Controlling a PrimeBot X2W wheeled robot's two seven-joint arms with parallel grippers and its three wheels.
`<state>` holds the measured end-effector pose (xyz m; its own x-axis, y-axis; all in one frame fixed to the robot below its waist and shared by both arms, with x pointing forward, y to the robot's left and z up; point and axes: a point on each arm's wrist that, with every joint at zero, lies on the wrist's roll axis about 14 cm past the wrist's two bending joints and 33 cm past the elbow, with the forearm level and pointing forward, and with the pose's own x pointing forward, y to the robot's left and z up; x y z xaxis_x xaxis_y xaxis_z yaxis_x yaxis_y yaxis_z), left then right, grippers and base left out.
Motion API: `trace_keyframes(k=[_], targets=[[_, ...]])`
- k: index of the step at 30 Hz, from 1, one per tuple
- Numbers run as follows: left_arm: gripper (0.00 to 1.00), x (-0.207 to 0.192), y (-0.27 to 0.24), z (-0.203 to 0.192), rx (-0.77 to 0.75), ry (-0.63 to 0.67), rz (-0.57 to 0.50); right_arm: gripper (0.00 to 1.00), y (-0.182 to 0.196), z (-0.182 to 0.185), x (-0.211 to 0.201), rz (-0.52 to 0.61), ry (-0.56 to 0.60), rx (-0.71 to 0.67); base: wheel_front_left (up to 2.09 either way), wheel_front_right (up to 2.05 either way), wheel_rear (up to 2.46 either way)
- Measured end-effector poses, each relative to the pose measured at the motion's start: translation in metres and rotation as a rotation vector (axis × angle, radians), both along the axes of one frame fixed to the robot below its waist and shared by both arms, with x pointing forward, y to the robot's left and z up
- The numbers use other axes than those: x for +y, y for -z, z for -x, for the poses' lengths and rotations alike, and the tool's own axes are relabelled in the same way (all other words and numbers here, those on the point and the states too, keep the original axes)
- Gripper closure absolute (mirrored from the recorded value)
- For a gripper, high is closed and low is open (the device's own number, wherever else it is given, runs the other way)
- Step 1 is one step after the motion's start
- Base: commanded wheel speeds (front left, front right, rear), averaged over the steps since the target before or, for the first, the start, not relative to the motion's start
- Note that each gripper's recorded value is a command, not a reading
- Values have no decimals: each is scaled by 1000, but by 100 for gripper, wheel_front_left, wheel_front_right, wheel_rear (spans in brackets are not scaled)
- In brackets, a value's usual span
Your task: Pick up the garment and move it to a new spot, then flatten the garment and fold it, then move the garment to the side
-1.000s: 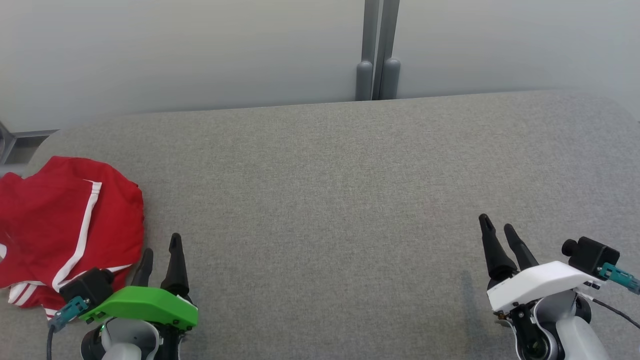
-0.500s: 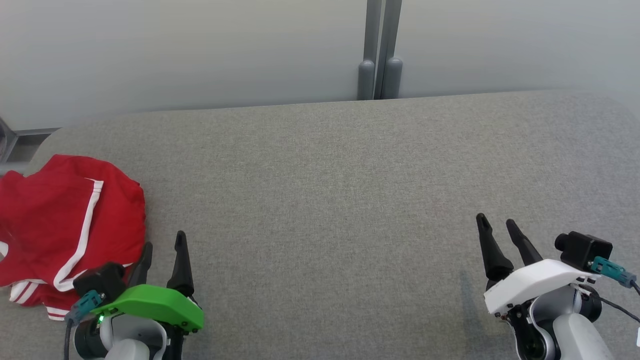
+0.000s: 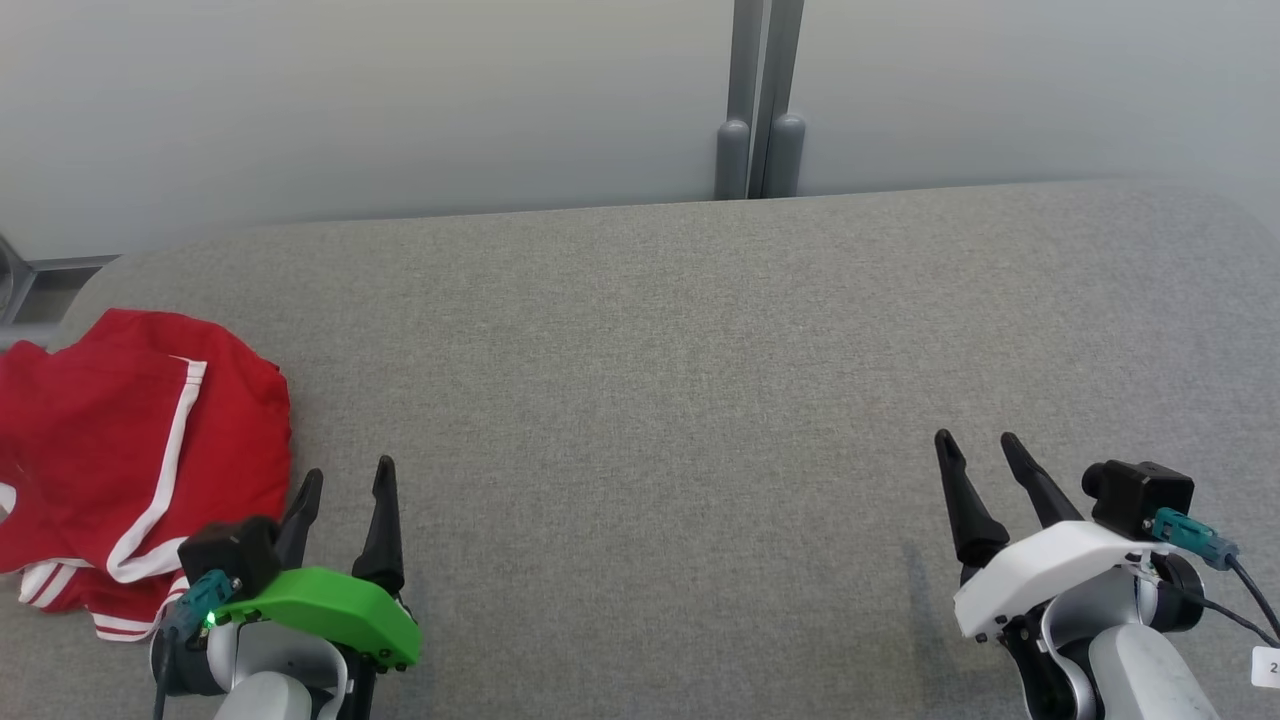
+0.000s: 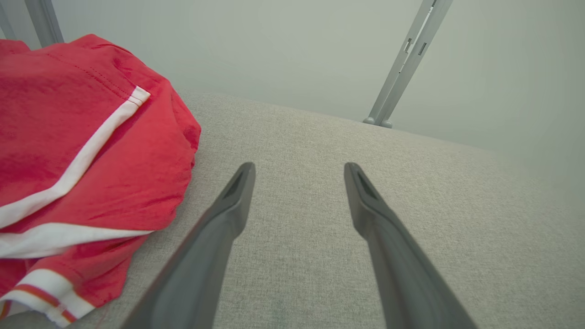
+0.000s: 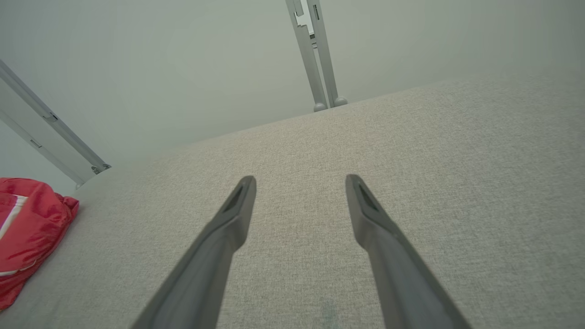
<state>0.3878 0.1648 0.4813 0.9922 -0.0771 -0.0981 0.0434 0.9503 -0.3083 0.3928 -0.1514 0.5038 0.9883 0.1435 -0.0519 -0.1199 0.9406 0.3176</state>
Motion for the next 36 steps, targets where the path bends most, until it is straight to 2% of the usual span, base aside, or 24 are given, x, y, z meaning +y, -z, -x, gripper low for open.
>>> trace_keyframes(k=[7, 36], targets=[[0, 3, -1, -1, -5, -2, -36, 0, 0, 0, -1, 19, 0, -5, 0, 0, 0], [0, 4, -8, 0, -66, 21, -226, 0, 3, -2, 11, 233, -66, -36, 0, 0, 0]])
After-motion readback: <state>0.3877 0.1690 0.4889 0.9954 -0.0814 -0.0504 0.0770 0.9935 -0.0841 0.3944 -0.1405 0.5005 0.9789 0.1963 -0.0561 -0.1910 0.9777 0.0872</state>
